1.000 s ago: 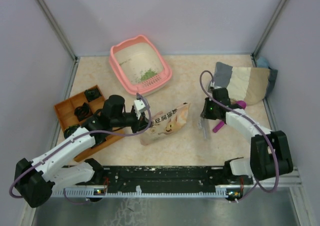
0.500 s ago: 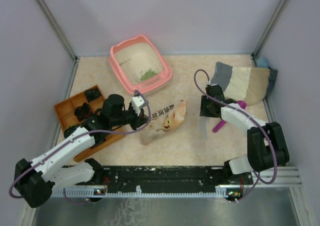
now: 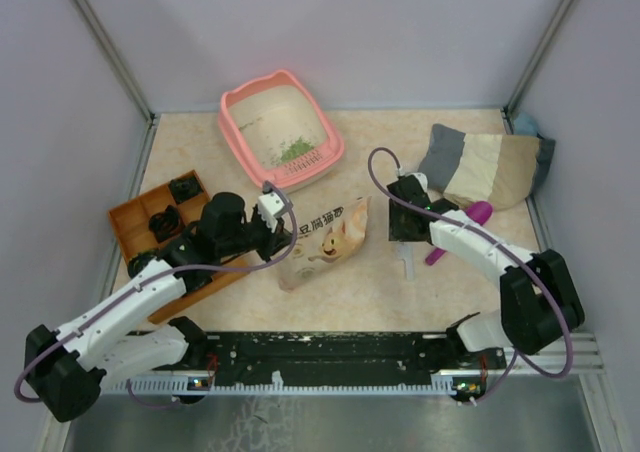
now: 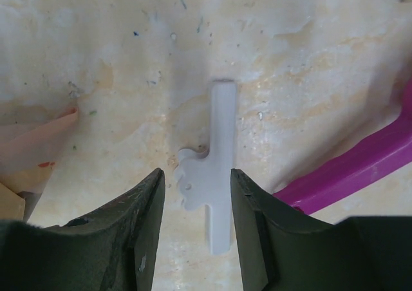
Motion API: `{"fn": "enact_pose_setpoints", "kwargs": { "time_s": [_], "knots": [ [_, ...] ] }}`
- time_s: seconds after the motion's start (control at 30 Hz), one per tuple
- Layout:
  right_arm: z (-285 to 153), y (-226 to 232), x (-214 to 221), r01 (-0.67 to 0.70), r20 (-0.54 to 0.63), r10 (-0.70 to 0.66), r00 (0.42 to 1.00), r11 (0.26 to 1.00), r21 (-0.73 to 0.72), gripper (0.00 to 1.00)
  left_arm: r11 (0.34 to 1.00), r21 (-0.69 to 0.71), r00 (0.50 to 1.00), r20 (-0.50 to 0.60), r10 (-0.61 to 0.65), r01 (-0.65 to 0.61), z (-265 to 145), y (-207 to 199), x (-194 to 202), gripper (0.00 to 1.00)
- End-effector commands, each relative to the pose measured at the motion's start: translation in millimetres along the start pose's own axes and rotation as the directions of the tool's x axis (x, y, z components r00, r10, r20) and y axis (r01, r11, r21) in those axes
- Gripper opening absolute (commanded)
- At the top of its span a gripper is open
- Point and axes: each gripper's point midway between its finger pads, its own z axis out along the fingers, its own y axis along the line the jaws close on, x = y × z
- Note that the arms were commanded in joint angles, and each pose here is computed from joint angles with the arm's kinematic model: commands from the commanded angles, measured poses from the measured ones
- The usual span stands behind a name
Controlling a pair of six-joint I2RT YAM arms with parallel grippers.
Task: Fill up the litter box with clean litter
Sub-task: Place the clamp at the center of the board.
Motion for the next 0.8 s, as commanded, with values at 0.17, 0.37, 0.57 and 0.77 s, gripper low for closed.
{"fn": "enact_pose_setpoints", "kwargs": {
  "time_s": [0.17,0.37,0.57,0.77],
  "knots": [
    [16.8,15.1,17.5,-0.009,-0.051,0.011,0.999,0.999,0.038,0.45,0.988,-0.152,0.984,0.179,0.012,0.015,-27.2,20.3,-57.6,0.0],
    [21.1,9.9,26.2,-0.017,-0.06,0.021,0.998,0.998,0.064,0.44,0.93,-0.326,0.984,0.11,-0.141,0.169,-50.7,42.8,-46.2,0.0],
    [25.5,10.9,26.2,-0.006,-0.068,0.011,0.998,0.998,0.068,0.41,0.808,-0.54,0.969,0.067,-0.239,0.236,-75.2,71.8,-10.2,0.0],
    [26.2,11.6,27.0,-0.011,-0.063,0.015,0.998,0.998,0.062,0.39,0.689,-0.678,0.967,0.171,-0.19,0.255,-104.0,99.1,-7.7,0.0]
  ]
}}
